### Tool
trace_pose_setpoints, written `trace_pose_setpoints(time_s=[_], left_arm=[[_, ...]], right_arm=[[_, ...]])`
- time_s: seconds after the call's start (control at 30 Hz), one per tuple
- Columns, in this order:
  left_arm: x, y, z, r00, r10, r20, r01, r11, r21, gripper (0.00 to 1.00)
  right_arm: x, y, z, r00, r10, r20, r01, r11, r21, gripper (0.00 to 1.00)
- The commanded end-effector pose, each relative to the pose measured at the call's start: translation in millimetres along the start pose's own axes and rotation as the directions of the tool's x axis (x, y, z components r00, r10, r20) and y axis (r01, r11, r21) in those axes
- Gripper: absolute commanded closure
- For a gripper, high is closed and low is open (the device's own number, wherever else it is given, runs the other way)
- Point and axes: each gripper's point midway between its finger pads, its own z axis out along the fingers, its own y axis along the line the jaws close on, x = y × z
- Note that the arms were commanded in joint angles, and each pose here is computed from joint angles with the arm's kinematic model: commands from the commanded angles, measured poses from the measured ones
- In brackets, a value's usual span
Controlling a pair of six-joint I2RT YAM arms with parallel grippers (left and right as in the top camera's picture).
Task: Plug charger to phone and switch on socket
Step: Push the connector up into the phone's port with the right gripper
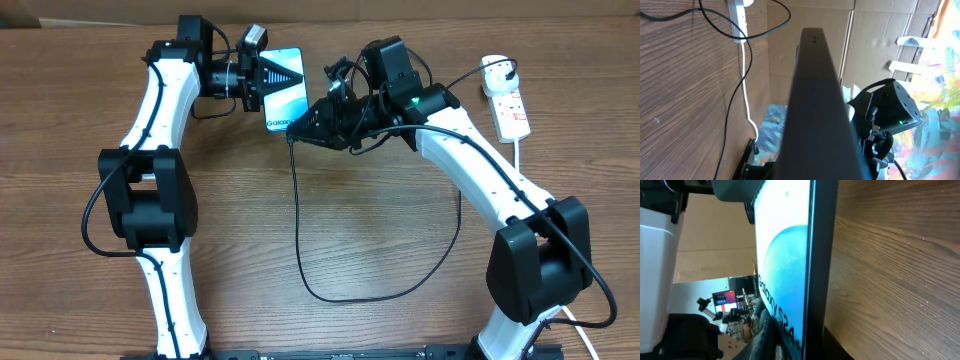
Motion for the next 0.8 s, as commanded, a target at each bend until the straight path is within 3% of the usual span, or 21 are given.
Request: trace_pose_setpoints(time_s=[0.0,0.53,0.77], left_arm=[[6.9,-28.1,1.5,0.998,0.06,-0.015,-0.059,0.997,0.047,0.96],[-6.3,-32.7,-1.4,0.999,0.044,-0.009,-0.043,0.998,0.046,0.96],[-10.5,-35.3,-1.3,1.0,0.018,-0.011,-0.018,0.999,0.046,0.96]], right_arm=[[-1.3,7.3,-7.6,0.999,-0.034,0.019,0.034,0.999,0.003,0.78],[3.8,20.3,-14.4,0.994,-0.112,-0.02,0.11,0.99,-0.089,0.62],[7.5,16.5,-0.7,0.993,-0.12,-0.014,0.119,0.992,-0.028,0.64]])
